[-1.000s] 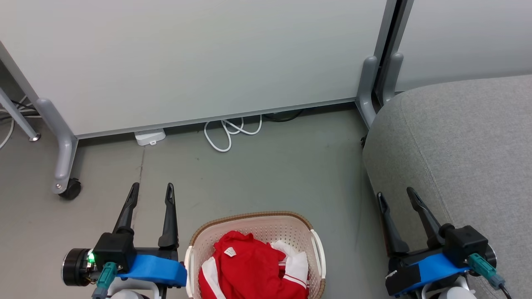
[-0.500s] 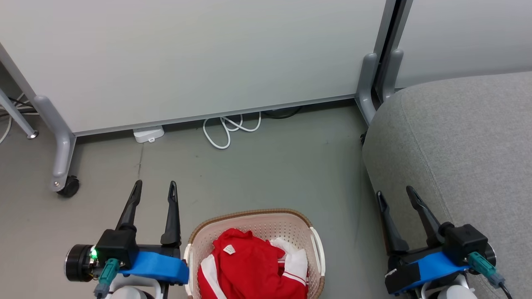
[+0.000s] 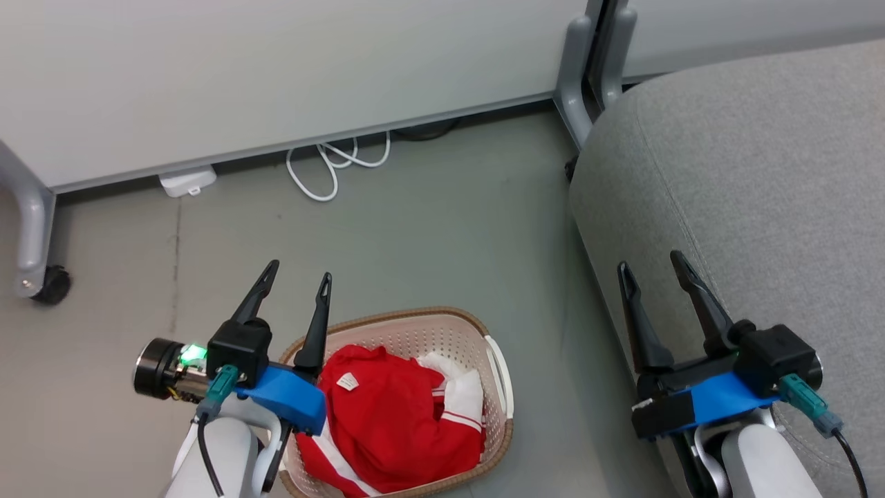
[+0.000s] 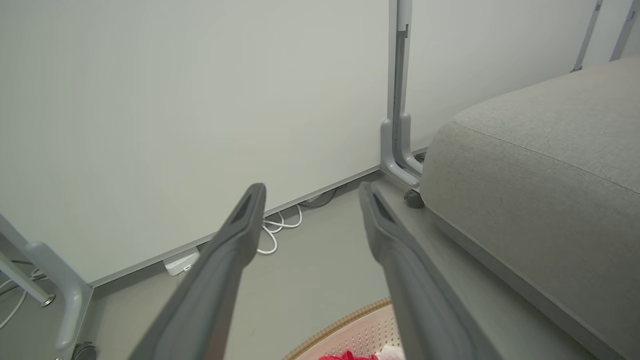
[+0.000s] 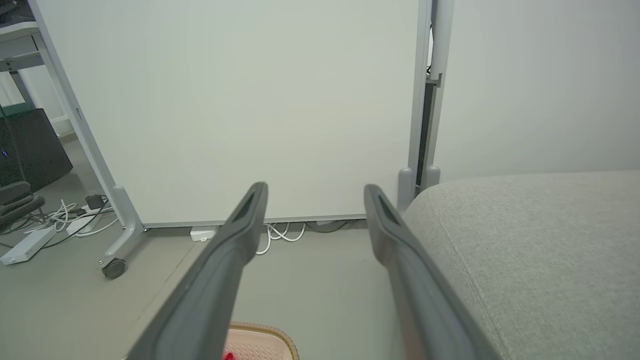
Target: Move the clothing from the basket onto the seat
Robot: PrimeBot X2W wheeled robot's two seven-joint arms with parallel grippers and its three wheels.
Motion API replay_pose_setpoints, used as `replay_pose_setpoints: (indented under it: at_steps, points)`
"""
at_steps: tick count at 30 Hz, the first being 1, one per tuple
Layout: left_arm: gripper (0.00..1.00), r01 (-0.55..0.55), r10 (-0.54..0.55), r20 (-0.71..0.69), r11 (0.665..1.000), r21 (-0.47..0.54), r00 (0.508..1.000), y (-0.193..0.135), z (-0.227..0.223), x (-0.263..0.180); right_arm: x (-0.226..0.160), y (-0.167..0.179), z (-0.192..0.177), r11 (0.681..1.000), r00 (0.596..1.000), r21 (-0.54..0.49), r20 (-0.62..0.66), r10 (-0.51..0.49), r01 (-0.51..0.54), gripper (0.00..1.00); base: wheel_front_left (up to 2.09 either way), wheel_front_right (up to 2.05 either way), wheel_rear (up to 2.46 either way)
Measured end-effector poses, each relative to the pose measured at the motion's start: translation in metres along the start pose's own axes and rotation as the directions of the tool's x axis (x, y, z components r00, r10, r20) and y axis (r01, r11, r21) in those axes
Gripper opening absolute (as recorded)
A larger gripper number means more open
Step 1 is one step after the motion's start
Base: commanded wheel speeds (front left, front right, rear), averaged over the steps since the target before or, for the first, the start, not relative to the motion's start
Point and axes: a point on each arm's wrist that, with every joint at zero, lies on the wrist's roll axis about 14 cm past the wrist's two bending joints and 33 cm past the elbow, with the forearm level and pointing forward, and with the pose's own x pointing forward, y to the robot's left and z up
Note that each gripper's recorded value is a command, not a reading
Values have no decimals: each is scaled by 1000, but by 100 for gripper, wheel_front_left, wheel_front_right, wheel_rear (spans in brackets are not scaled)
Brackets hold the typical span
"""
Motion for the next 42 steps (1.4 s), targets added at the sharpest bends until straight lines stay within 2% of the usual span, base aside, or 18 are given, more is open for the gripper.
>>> replay_pose_setpoints:
  at_steps: [6,15,22,23,28,34,35,36,39,42]
  points:
    - [100,177,-172,-121,984,34,978,-31,-40,34,22,-14,0,1000,1000,-20,13,-21,21,100,0,0,0]
    - [100,419,-379,-341,907,49,860,-68,-125,61,48,-40,-23,997,998,-41,-20,-62,61,100,0,0,0]
    - [100,560,-473,-503,828,25,723,-87,-195,61,62,-57,-51,995,994,-46,-64,-87,84,100,0,0,0]
    - [100,560,-473,-503,828,25,723,-87,-195,61,62,-57,-51,995,994,-46,-64,-87,84,100,0,0,0]
    - [100,651,-510,-609,759,15,608,-96,-238,57,72,-63,-75,995,991,-50,-101,-89,85,100,0,0,0]
    - [100,745,-487,-762,668,-9,427,-92,-294,34,81,-66,-102,996,987,-49,-139,-81,75,100,0,0,0]
    - [100,765,-473,-791,644,-11,387,-89,-307,32,83,-68,-109,996,986,-53,-148,-81,74,100,0,0,0]
    - [100,765,-473,-791,644,-11,387,-89,-307,32,83,-68,-109,996,986,-53,-148,-81,74,100,0,0,0]
    - [100,786,-455,-823,618,-15,341,-87,-324,30,85,-71,-121,996,983,-57,-165,-83,74,100,0,0,0]
    - [100,837,-446,-848,547,-4,287,-91,-340,20,85,-74,-133,995,979,-61,-186,-87,77,100,0,0,0]
